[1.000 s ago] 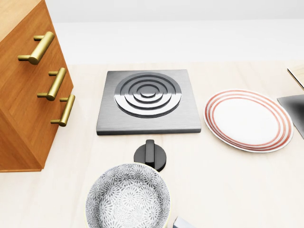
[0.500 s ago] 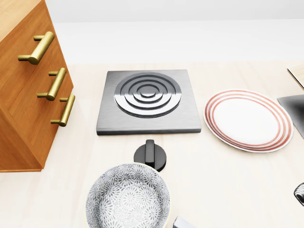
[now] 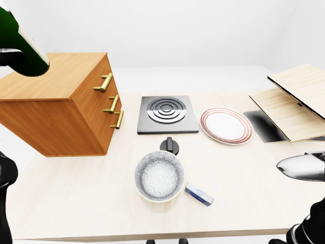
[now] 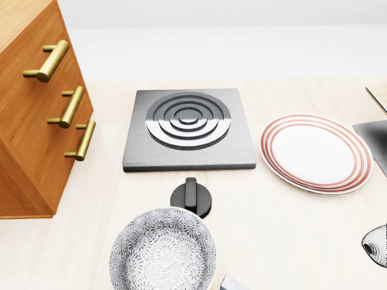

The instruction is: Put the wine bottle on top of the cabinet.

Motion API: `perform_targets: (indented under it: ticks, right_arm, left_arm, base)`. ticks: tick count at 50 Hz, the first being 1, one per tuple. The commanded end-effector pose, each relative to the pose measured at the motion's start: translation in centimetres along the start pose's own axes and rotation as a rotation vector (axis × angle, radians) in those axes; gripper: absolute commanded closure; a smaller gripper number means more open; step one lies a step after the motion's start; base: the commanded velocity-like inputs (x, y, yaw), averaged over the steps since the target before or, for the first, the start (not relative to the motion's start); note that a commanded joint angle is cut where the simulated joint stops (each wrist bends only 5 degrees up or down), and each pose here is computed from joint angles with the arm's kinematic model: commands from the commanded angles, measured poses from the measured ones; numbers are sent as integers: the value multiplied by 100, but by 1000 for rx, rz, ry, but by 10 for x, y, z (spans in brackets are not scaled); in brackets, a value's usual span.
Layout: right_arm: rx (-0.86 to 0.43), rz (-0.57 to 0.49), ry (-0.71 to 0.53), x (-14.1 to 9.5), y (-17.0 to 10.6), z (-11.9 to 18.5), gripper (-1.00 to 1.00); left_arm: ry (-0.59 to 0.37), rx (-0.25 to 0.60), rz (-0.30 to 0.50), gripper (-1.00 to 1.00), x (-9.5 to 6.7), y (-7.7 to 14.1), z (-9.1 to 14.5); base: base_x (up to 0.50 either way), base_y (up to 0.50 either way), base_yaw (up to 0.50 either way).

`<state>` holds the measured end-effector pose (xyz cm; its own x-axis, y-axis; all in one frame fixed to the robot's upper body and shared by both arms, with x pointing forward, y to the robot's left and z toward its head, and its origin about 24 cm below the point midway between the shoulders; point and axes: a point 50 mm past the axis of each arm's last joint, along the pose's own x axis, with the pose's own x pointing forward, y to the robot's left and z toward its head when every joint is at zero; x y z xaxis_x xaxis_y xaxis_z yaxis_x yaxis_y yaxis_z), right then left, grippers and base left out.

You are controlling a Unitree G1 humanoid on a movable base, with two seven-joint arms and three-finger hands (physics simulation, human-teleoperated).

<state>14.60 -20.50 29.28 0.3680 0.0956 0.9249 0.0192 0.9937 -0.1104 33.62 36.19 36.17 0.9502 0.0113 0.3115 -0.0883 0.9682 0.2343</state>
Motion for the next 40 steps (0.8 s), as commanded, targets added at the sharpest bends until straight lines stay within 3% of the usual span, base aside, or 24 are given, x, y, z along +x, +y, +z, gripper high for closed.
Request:
perform_targets:
  ticks: [1,13,14,15,21,22,26,33,35,40]
  right_arm:
    - [-21,12,2,-1,2,0,-100]
    - [-35,20,17,-3,4,-2,-100]
    - [-37,21,19,-4,4,-2,-100]
    - [-39,21,19,-4,4,-2,-100]
    - [-46,27,18,-4,5,-1,-100]
    - [-46,26,16,-4,5,-1,-100]
    - [-51,28,14,-5,5,0,-100]
    - [-59,33,8,-4,5,1,-100]
    - [-58,34,7,-4,6,1,-100]
    - [-61,37,22,-5,6,-1,-100]
  left_arm:
    - [66,-80,32,98,-4,0,-32]
    - [103,-122,73,94,-6,2,-46]
    - [124,-132,75,93,-8,1,-55]
    - [106,-121,76,91,-6,2,-46]
    - [107,-122,84,81,-5,1,-45]
    - [108,-118,88,91,-5,1,-45]
    - [107,-122,90,93,-4,0,-45]
    - [123,-128,105,66,-3,-2,-50]
    - [113,-117,101,80,-1,-3,-44]
    - [119,-116,116,70,-2,-1,-45]
  base:
    - [0,0,0]
    - [0,0,0]
    - [0,0,0]
    - [0,0,0]
    - [0,0,0]
    - [0,0,0]
    - [0,0,0]
    - [0,0,0]
    - [0,0,0]
    - [0,0,0]
